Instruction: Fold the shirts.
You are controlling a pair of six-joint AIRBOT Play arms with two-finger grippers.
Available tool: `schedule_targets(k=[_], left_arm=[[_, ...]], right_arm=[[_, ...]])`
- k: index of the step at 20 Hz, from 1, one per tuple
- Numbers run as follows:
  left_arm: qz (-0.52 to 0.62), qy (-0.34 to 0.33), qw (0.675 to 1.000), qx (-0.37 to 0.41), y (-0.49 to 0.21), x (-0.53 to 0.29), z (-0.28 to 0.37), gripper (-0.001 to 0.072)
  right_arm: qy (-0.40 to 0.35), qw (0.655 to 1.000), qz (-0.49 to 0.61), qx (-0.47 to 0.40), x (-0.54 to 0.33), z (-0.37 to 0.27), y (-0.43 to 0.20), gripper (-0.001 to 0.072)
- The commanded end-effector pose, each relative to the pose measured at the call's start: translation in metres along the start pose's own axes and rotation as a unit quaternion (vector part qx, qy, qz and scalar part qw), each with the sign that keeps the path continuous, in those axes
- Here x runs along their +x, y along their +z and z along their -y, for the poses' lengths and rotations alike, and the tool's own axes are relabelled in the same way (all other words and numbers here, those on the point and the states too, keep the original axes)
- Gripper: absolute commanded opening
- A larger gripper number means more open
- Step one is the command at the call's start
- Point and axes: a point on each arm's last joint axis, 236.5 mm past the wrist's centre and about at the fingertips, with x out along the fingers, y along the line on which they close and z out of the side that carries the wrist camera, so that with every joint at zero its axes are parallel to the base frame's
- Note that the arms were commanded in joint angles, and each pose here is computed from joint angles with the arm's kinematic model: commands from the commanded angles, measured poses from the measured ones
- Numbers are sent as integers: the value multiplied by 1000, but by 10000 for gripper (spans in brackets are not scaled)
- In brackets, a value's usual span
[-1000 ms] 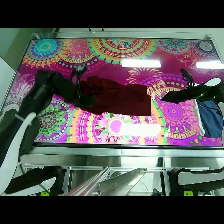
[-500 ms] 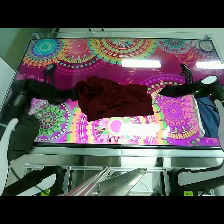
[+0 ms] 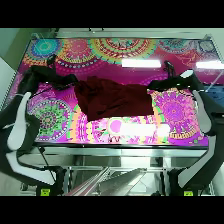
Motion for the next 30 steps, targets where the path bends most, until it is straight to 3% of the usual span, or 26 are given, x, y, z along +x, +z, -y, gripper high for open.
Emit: schedule_targets(k=[1,2,4,7,8,9,10,15,20,24,27,30], left_arm=[[-22,-14,1000,12,3,50,11,701],[-27,-16,999,17,3,58,14,700],[-34,-20,999,25,5,67,21,484],[-32,-23,999,32,11,68,28,474],[-46,-24,998,33,7,69,28,394],[-63,-24,997,33,0,68,26,83],[-70,-24,997,32,-3,68,24,18],[-14,-31,998,49,26,28,39,16],[169,-64,973,143,81,-152,122,16],[337,-92,911,221,63,-357,194,16],[460,-108,841,265,2,-502,231,16],[522,-87,799,287,-56,-576,231,16]], right_arm=[[8,1000,-10,13,28,-4,2,482],[16,1000,-7,18,32,-5,4,382],[43,998,4,38,38,-12,10,342],[82,994,15,68,47,-23,15,339],[90,993,13,71,49,-26,14,236],[95,994,9,62,49,-28,12,44],[100,994,7,53,47,-32,12,19],[117,991,62,-38,-20,-81,50,17],[78,953,220,-192,-203,-176,102,17],[0,884,333,-328,-356,-278,70,17],[-94,820,401,-398,-451,-339,10,18],[-181,750,472,-426,-525,-376,-45,17]])
